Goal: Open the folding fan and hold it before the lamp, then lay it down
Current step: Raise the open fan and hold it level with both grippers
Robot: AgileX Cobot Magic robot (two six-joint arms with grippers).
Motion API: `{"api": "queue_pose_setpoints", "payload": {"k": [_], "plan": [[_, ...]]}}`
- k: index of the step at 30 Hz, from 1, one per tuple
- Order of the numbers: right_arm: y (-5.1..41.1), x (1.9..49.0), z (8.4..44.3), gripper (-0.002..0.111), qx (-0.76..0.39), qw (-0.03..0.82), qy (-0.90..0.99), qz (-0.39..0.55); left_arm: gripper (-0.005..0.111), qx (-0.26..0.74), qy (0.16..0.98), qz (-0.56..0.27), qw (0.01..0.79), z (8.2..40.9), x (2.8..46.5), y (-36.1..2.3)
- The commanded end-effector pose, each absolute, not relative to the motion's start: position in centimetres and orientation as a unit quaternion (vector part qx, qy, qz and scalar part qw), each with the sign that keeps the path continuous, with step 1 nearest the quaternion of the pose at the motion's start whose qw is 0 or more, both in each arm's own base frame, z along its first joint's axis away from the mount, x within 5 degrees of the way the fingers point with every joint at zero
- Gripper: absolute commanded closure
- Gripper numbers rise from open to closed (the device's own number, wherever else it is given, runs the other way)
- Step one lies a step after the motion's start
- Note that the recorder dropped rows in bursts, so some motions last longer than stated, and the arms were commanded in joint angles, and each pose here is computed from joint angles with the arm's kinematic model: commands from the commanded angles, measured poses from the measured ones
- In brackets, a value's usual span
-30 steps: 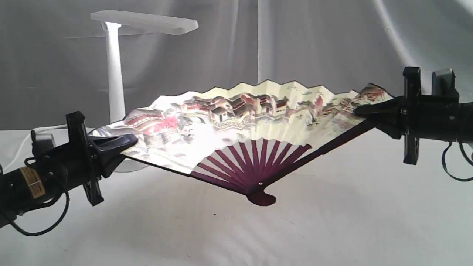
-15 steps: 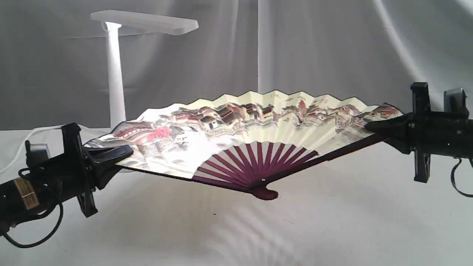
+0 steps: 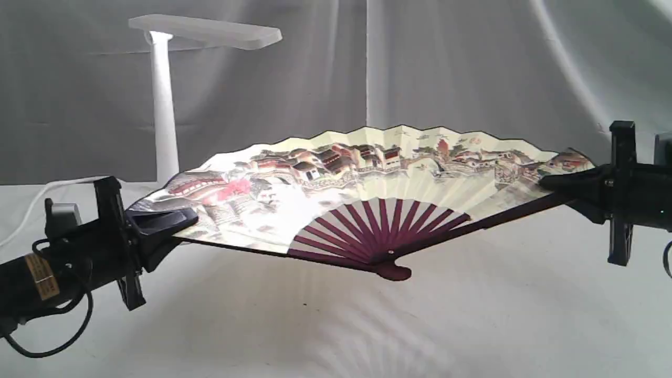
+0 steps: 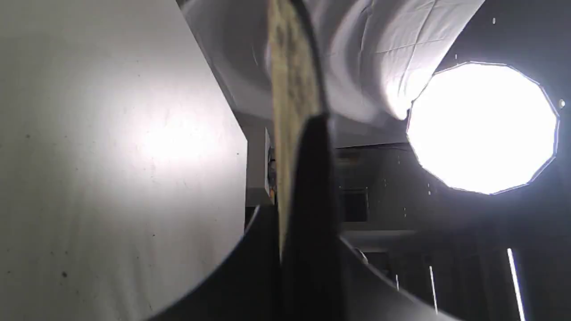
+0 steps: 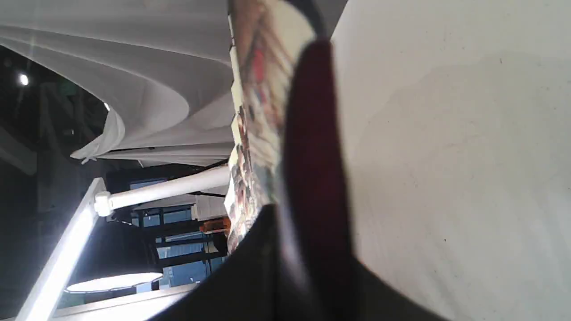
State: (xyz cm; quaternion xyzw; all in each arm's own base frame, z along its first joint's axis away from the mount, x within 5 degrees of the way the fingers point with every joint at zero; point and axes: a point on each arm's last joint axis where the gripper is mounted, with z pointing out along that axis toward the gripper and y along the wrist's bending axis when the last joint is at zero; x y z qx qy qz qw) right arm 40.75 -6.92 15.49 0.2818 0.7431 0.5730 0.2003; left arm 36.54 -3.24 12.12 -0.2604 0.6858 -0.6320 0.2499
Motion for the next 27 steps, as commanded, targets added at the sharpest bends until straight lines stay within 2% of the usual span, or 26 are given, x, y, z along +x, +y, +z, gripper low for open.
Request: {"api": "queue_pose_setpoints", "payload": {"k": [1,11,27], "plan": [[-8.7,40.1,14.9,0.108,0.288,0.25,0.756,0.532,0.107,-0.318,0.649,-0.626,0.293,12.8,37.4,-1.4],[-8.1,39.7,15.8,0.108,0.297,0.235,0.696,0.609,0.107,-0.367,0.615,-0.645,0.266,13.3,37.6,-1.2],[-8.2,40.0,16.3,0.108,0.307,0.228,0.69,0.615,0.107,-0.344,0.586,-0.675,0.288,18.5,37.1,-1.2]]}}
